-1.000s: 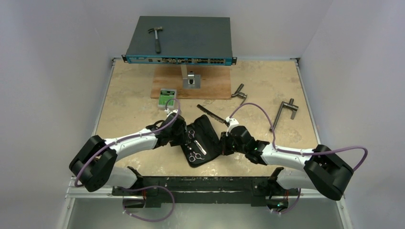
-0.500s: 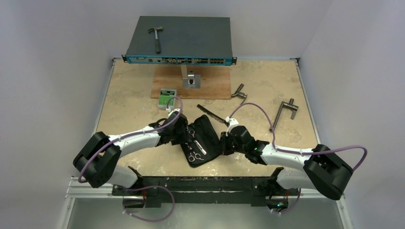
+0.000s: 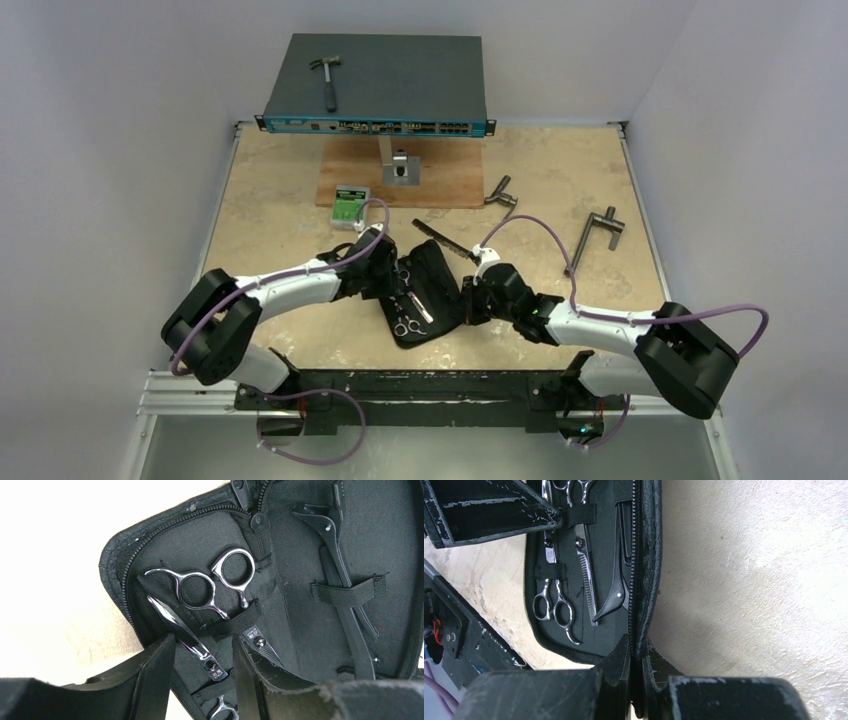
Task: Sort the hair-cutting tools
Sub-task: Adjust the scissors in the hairdressing tool bag.
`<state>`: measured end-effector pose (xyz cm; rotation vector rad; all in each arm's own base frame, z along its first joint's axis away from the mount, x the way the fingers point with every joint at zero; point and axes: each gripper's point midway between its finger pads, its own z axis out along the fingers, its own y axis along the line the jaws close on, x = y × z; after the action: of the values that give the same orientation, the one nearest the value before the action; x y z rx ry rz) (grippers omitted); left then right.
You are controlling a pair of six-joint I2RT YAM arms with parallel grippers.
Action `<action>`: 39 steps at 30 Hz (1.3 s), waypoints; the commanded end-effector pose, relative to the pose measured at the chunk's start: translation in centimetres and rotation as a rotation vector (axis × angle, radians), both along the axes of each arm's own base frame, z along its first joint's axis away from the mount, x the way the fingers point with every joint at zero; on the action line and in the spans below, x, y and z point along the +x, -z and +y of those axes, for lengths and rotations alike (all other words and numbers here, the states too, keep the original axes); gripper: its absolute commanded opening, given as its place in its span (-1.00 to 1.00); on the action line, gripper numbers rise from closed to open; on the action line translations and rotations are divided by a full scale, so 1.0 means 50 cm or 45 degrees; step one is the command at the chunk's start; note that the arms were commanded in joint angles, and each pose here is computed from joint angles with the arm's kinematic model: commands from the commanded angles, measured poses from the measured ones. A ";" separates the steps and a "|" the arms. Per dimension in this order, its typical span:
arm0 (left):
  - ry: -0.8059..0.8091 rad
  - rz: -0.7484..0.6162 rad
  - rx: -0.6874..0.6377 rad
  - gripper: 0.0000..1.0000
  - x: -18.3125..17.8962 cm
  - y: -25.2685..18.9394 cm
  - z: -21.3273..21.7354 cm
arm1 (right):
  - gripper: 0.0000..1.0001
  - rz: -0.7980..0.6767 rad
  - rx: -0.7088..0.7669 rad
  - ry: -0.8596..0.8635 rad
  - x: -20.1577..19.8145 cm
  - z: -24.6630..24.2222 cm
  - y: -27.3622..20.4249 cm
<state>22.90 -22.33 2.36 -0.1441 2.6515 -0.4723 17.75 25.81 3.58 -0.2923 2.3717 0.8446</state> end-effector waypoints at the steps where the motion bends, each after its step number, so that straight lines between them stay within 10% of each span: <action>1: 0.109 -0.036 -0.174 -0.13 0.011 -0.007 -0.089 | -1.00 -0.003 -0.025 -0.048 -0.006 0.006 0.004; 20: -0.075 -0.302 -0.060 -0.02 0.001 -0.156 0.044 | -0.80 -0.024 -0.078 0.014 0.007 -0.012 -0.008; 32: -0.217 -0.330 0.018 -0.03 0.016 -0.159 0.097 | 0.02 -0.020 -0.090 0.042 -0.002 -0.033 -0.031; 39: -0.298 -0.335 -0.019 -0.03 0.028 -0.149 0.118 | 0.15 -0.065 -0.082 0.126 0.007 -0.055 -0.082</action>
<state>23.16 -16.91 9.04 -0.2836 2.3984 -0.3721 16.82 23.13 4.91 -0.2736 2.4064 0.7378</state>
